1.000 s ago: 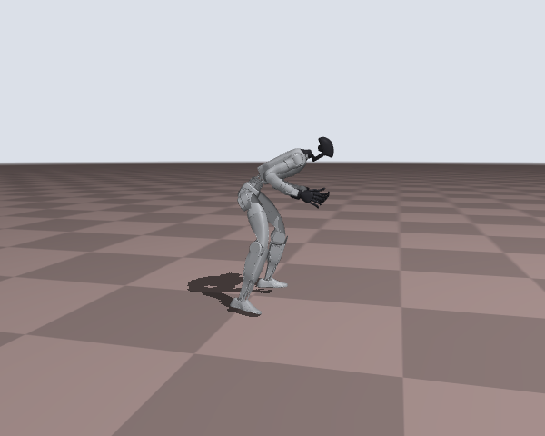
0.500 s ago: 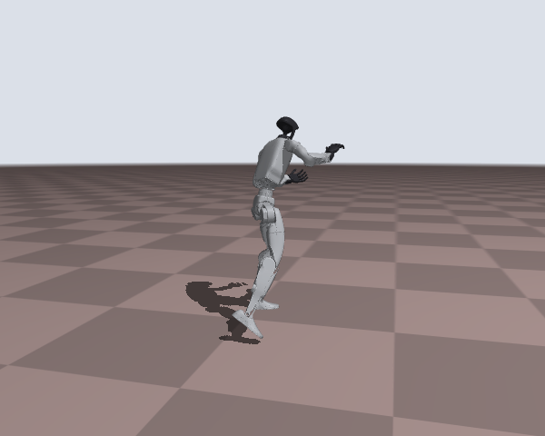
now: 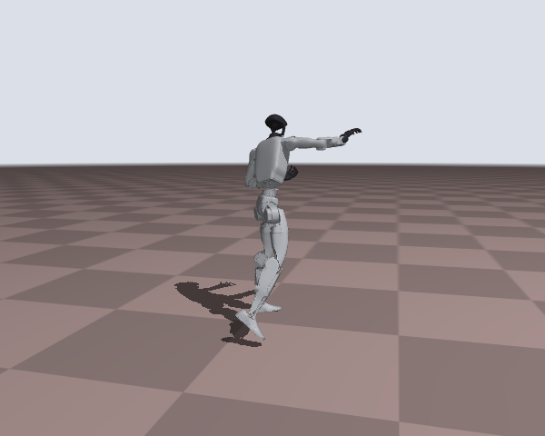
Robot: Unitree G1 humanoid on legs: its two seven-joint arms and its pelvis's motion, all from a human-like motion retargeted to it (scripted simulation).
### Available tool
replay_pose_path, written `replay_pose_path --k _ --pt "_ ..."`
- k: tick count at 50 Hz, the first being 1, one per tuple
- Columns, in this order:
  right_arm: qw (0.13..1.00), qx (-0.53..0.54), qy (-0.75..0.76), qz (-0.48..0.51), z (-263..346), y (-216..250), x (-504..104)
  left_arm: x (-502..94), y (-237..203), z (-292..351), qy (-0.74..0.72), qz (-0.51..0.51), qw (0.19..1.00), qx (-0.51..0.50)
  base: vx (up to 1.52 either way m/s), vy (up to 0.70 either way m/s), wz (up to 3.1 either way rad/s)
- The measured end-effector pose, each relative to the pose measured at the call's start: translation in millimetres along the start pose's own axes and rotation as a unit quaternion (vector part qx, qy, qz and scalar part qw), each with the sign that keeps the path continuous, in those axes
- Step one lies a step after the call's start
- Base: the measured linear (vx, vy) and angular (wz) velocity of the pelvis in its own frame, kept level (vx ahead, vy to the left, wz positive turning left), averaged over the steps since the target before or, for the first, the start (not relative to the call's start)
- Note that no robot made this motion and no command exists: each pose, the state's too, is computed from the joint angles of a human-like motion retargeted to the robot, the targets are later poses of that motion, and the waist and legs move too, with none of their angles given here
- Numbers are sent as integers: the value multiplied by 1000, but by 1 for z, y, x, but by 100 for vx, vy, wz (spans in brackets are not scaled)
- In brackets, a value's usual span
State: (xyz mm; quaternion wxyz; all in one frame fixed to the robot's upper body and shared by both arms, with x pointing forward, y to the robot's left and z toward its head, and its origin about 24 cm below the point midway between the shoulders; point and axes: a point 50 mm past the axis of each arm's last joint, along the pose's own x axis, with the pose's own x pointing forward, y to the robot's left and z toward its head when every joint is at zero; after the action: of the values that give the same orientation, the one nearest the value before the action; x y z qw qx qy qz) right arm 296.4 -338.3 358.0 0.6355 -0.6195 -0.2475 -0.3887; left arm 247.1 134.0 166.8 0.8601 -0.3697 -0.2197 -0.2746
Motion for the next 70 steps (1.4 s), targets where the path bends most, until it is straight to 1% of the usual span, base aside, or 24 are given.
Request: replay_pose_path --k 1,4,6,8,11,13,16,18,22,23,25,30,33,36,41,43,45,46,49,51,56,59,64,70 --pt "998 9 62 -13 -11 -1 21 17 -2 -1 -4 -12 1000 4 -19 -1 -32" --pt "964 149 220 -13 -42 -20 45 57 -4 -17 24 -20 999 32 -18 -1 -19" --pt "945 247 202 -66 -21 -31 59 65 4 -17 -4 42 999 2 -15 -1 7" --pt "934 339 70 -93 43 -31 61 55 10 -14 -59 92 990 -94 -12 0 13" --pt "899 408 -138 -82 122 -33 3 27 14 -20 -82 119 964 -223 -11 -1 -19" --pt "873 417 -247 -60 153 -37 -48 9 26 -11 -94 142 965 -199 -13 -5 -54" --pt "856 382 -346 -35 161 -49 -116 -14 29 -19 -96 166 956 -223 -16 -6 -75" --pt "845 412 -342 -3 162 -45 -148 -23 26 -26 -103 194 935 -280 -25 -8 -73" --pt "801 556 -189 115 158 -7 -195 -22 8 -30 -127 203 897 -371 -39 -11 -51" --pt "796 569 -155 136 157 2 -204 -20 3 -29 -118 188 907 -358 -51 -14 -36" --pt "793 580 -98 155 151 13 -220 -16 -10 -23 -84 138 949 -272 -53 -15 -48" --pt "763 629 -24 148 169 20 -238 -16 -39 -1 -91 65 978 -177 -51 -20 -86" --pt "762 632 -33 134 178 20 -231 -23 -45 0 -87 73 984 -134 -38 -20 -93" --pt "755 641 -27 131 184 21 -233 -33 -37 -8 -72 125 986 -87 -27 -9 -91" --pt "729 667 25 155 186 28 -251 -40 -37 -21 -44 154 987 -9 -15 -8 -49" --pt "726 670 18 154 185 27 -250 -38 -36 -17 -49 149 986 48 -7 -25 -74" --pt "722 678 0 137 181 21 -246 -39 -33 -4 -74 154 975 142 -1 -36 -105" --pt "715 685 -13 135 182 17 -244 -41 -32 0 -85 162 964 194 7 -38 -143" --pt "704 698 -84 100 180 -5 -228 -47 -27 25 -121 177 865 454 20 -47 -194" --pt "686 716 -109 68 184 -16 -218 -51 -25 37 -145 190 810 535 29 -40 -183" --pt "639 749 -174 3 184 -47 -198 -55 -31 70 -209 210 744 599 36 -23 -132" --pt "619 759 -202 -23 187 -60 -190 -44 -40 88 -259 194 732 600 39 -20 -143" --pt "608 766 -209 -17 184 -62 -189 -21 -47 111 -321 178 680 635 37 -12 -107" --pt "606 765 -209 55 182 -50 -198 38 -22 153 -325 170 501 784 26 -5 -53"
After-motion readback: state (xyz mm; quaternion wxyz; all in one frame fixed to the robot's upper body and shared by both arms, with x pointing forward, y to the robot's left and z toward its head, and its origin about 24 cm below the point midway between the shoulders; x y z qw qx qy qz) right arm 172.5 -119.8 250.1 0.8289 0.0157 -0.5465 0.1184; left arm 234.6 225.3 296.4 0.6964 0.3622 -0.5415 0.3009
